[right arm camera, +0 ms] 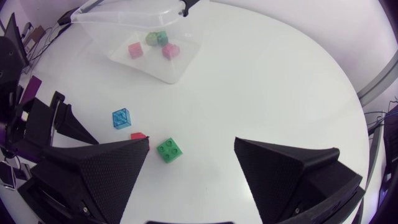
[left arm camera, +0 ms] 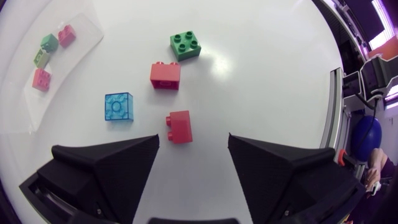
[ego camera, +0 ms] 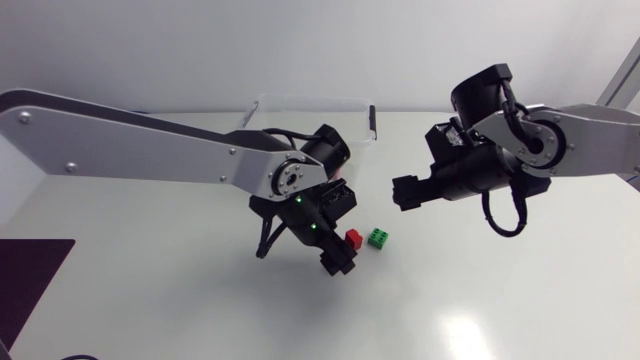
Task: Place the duplo bricks in the container
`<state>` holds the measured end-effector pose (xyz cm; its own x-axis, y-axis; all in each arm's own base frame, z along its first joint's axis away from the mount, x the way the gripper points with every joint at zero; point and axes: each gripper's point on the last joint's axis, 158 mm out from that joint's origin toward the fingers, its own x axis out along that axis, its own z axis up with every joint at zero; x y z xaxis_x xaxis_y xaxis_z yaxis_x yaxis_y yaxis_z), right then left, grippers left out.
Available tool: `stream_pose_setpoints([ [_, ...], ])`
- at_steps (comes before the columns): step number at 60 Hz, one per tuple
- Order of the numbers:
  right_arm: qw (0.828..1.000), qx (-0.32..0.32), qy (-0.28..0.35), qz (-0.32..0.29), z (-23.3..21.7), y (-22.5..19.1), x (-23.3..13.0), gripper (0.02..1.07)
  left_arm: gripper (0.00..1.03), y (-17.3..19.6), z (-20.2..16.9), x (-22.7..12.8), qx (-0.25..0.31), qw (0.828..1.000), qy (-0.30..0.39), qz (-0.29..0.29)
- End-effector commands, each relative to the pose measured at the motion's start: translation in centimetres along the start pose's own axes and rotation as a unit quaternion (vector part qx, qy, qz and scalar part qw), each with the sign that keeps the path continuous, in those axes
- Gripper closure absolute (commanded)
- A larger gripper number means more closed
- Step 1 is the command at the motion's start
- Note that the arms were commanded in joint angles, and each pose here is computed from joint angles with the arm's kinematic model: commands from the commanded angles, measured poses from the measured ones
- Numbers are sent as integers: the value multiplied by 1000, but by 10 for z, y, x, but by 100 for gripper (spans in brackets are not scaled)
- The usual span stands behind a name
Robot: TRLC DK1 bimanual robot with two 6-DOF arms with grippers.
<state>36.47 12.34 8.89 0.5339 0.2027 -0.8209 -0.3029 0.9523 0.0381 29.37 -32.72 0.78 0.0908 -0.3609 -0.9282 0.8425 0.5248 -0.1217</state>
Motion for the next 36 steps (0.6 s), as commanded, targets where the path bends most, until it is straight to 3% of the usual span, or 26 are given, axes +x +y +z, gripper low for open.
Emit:
stream_pose_setpoints([
  [1, 1000, -3, 7, 2, -13, -2, 3, 8, 28, 1, 1, 13, -4, 1000, 20, 5],
  [27, 998, -45, 35, 33, -47, 1, 32, 8, 32, 16, -6, 39, -11, 997, 78, 23],
  [36, 995, -78, 49, 44, -58, 5, 51, 8, 56, 16, -11, 45, -13, 995, 99, 20],
])
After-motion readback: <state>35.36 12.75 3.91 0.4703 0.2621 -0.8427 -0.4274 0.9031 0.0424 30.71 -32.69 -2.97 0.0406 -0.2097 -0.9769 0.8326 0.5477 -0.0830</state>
